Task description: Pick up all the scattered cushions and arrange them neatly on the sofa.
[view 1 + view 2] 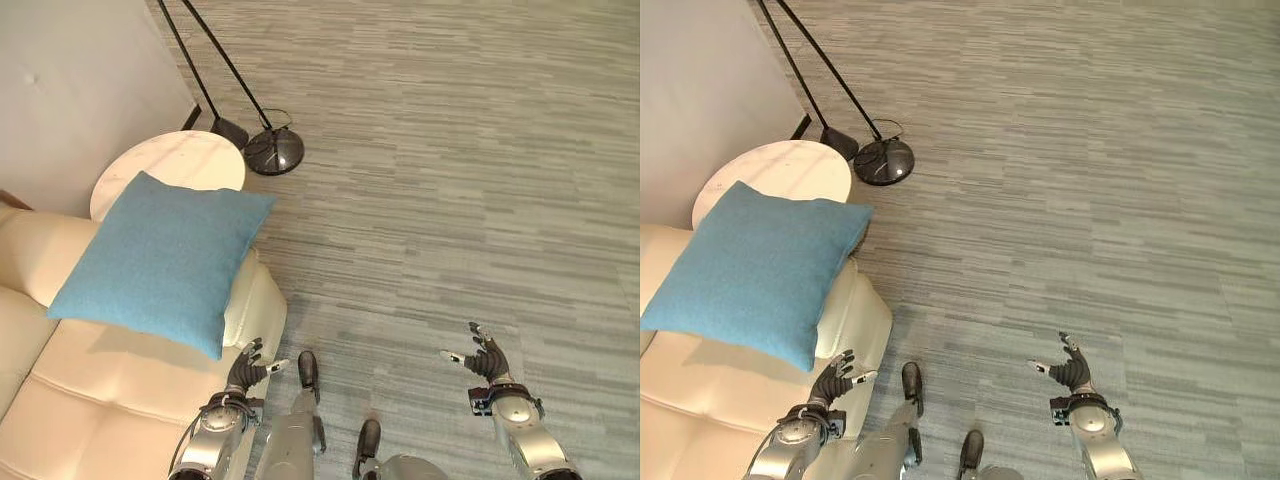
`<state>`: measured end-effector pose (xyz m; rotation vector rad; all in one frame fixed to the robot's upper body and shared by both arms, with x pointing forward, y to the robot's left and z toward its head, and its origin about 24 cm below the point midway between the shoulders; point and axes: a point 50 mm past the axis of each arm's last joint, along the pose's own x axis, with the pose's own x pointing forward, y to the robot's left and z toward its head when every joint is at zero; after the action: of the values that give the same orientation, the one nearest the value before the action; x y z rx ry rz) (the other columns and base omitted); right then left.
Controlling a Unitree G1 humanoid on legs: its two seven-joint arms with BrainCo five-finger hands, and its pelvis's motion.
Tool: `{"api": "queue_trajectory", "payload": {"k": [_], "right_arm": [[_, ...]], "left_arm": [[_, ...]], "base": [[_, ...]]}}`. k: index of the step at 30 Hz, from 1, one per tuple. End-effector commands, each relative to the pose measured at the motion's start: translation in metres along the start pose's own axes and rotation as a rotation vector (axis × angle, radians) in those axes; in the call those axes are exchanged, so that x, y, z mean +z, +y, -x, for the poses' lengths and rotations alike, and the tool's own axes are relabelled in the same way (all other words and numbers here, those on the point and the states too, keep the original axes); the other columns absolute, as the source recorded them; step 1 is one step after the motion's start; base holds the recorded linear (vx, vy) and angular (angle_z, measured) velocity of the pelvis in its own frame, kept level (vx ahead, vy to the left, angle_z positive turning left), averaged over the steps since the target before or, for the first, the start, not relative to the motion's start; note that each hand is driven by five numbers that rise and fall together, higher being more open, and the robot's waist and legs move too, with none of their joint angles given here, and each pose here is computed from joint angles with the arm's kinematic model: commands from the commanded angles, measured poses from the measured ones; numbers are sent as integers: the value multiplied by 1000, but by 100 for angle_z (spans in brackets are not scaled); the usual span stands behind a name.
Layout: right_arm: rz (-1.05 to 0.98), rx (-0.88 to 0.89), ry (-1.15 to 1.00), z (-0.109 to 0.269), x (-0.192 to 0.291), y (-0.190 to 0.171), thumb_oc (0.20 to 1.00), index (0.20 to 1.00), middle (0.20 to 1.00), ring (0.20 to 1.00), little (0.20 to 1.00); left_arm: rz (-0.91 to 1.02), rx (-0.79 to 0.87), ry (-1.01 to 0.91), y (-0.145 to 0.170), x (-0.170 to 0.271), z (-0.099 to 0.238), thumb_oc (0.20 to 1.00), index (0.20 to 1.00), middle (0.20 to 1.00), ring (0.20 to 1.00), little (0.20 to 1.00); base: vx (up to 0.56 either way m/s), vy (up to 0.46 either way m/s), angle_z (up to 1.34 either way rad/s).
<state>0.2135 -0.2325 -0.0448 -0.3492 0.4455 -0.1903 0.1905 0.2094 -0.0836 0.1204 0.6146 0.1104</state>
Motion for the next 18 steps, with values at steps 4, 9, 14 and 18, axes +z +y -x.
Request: {"api": "queue_trajectory", "payload": {"k": [4, 9, 14, 18], "right_arm": [[1, -2, -100, 2, 18, -3, 1000, 1000, 1000, 1000, 1000], [-20, 23, -82, 6, 13, 5, 1000, 1000, 1000, 1000, 1000], [-56, -6, -77, 5, 12, 0, 1000, 1000, 1000, 1000, 1000], [-52, -16, -58, 5, 8, -4, 1000, 1000, 1000, 1000, 1000]], "left_arm": [[17, 43, -110, 19, 22, 2, 1000, 1000, 1000, 1000, 1000], [14, 51, -108, 21, 22, 3, 1000, 1000, 1000, 1000, 1000], [17, 21, -138, 13, 30, 0, 1000, 1000, 1000, 1000, 1000], [-12, -8, -147, 9, 32, -1, 1000, 1000, 1000, 1000, 1000]], "base": [[270, 194, 7], [210, 127, 59], [202, -88, 96], [208, -210, 108]]}}
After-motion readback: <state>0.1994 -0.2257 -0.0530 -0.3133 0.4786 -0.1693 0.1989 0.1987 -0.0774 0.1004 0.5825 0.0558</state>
